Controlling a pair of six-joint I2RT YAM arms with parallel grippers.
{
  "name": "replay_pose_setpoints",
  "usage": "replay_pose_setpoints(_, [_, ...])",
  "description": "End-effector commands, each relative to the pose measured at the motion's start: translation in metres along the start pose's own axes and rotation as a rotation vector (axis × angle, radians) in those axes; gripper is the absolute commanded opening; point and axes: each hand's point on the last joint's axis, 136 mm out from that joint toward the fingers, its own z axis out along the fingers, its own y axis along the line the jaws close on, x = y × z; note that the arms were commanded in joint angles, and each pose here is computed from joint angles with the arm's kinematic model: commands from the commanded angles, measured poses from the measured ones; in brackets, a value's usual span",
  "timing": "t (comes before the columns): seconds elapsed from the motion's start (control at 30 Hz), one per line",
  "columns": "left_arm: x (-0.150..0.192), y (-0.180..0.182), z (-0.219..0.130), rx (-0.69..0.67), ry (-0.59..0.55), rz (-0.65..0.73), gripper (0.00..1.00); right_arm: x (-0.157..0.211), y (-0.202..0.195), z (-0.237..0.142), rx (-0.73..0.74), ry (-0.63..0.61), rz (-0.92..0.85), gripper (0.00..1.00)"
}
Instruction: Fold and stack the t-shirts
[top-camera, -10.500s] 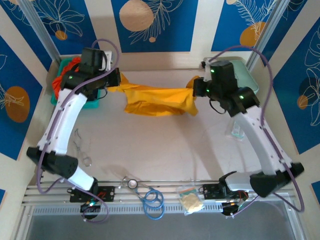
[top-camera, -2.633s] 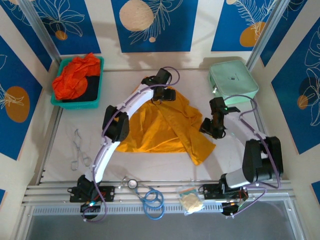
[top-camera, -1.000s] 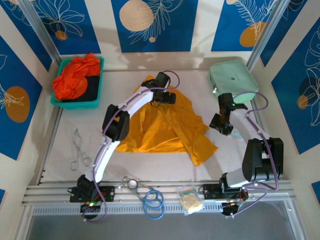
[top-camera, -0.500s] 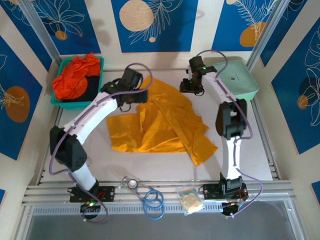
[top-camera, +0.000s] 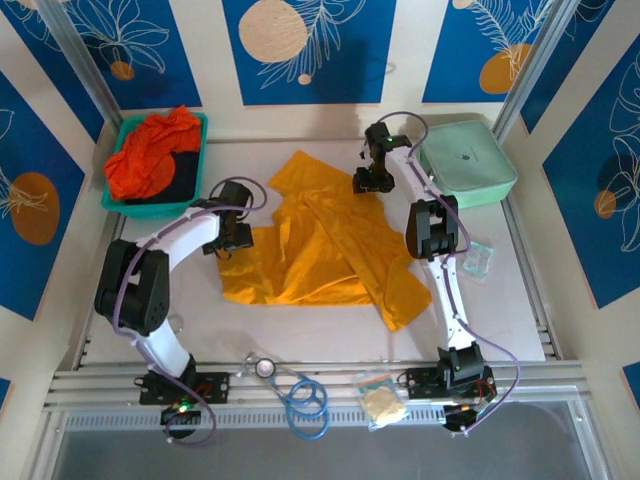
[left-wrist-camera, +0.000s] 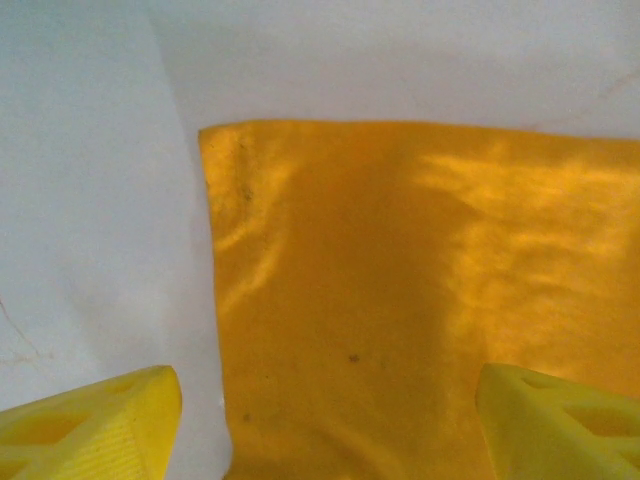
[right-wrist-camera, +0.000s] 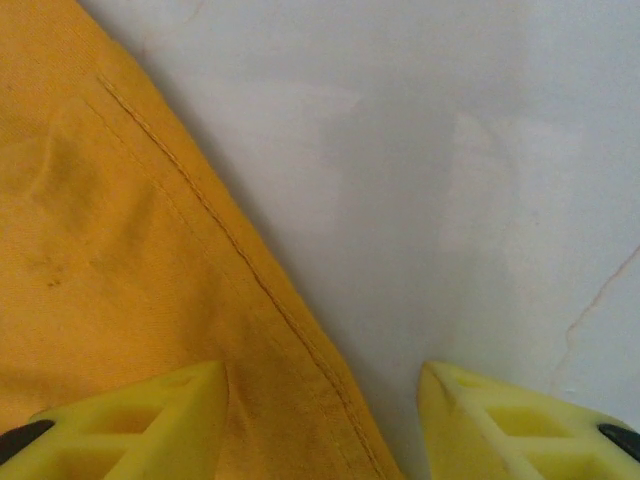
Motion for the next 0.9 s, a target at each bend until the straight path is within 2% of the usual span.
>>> replay_pose_setpoints(0.0, [-0.008,0.011,0.021,-0.036,-0.004,-0.054,0.78,0.013,0.007,0.006,-0.002,0.046,-0.026,0.51])
replay_pose_setpoints(0.27, [-0.019,0.012,0.057,-0.037,0.045,-0.104,0.70,0.016,0.005,0.007,0.007,0.056,-0.010,0.33])
replay_pose_setpoints(0.4, [-0.023,0.002,0.075,-0.019,0.083,-0.099,0.60,0.015,0.007,0.008,0.007,0.053,-0.013,0.32])
replay_pose_setpoints(0.47, [-0.027,-0.002,0.080,-0.016,0.095,-0.086,0.49,0.015,0.007,0.009,0.007,0.053,-0.015,0.29])
replay_pose_setpoints(0.57, [-0.034,-0.011,0.081,0.015,0.099,-0.069,0.19,0.015,0.004,0.009,0.018,0.053,-0.014,0.09])
replay_pose_setpoints(0.6, [-0.035,-0.014,0.080,0.027,0.096,-0.066,0.07,0.015,0.003,0.007,0.030,0.052,-0.013,0.00])
replay_pose_setpoints(0.63, [-0.037,-0.015,0.077,0.036,0.090,-0.067,0.00,0.015,0.000,0.006,0.040,0.052,-0.010,0.00])
replay_pose_setpoints(0.77, [-0.046,-0.014,0.054,0.050,0.035,-0.066,0.00,0.010,-0.024,-0.014,0.134,0.014,0.041,0.00])
replay_pose_setpoints(0.87, [-0.063,-0.015,0.027,0.086,-0.042,-0.062,0.00,0.008,-0.056,-0.038,0.203,-0.031,0.148,0.00])
